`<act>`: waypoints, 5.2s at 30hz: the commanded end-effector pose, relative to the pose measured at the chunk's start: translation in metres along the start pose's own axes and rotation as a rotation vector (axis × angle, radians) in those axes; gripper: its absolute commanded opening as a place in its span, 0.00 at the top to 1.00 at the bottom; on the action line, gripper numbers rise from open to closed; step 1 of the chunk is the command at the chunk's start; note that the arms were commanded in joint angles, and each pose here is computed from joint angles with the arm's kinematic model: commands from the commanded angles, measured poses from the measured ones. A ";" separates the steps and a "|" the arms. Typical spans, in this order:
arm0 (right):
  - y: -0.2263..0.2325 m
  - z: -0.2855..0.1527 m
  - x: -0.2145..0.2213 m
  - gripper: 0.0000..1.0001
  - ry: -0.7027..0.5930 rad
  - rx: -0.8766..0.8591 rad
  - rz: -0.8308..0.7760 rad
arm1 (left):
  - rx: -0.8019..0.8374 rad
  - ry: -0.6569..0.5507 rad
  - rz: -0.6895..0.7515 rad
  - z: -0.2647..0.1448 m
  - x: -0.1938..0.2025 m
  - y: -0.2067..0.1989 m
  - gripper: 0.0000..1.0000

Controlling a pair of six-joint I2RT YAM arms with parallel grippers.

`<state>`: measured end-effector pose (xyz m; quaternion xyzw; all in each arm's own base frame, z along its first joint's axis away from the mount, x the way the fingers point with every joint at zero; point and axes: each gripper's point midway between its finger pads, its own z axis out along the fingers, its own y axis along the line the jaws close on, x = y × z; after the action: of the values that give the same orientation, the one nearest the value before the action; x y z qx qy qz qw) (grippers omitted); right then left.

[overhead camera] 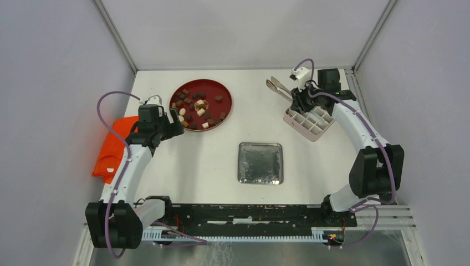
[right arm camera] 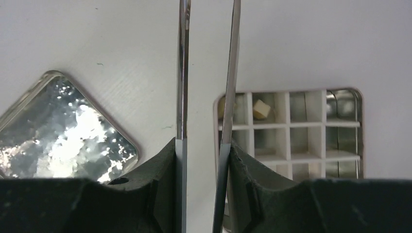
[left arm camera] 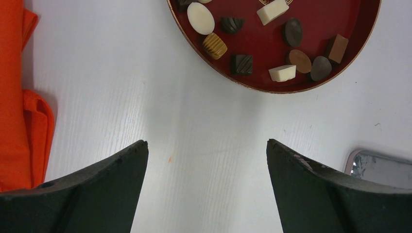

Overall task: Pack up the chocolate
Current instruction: Pick up the fake chocolate from the plate, then adjust the packing box at the center of the board.

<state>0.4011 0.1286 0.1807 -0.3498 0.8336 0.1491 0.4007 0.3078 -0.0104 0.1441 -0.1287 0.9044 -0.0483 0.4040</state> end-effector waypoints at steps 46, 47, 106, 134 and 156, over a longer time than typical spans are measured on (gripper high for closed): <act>-0.098 -0.087 0.084 1.00 0.011 0.207 0.144 | 0.241 -0.028 -0.012 -0.010 -0.006 -0.042 0.06; -0.099 -0.089 0.080 1.00 0.005 0.209 0.140 | 0.317 -0.016 -0.062 -0.013 -0.005 -0.058 0.07; -0.093 -0.094 0.093 1.00 -0.116 0.114 0.195 | 0.322 0.380 -0.463 0.117 0.142 -0.495 0.50; -0.084 -0.102 0.081 1.00 -0.148 0.089 0.192 | 0.176 0.149 -0.120 0.092 0.076 -0.422 0.98; -0.084 -0.134 0.037 1.00 -0.240 0.106 0.146 | 0.209 -0.350 0.029 0.037 -0.004 -0.431 0.98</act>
<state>0.3592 -0.0192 0.1808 -0.2187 0.8505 0.1952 0.4368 0.4056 -0.4245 0.1338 -0.0558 0.8703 -0.0804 0.4827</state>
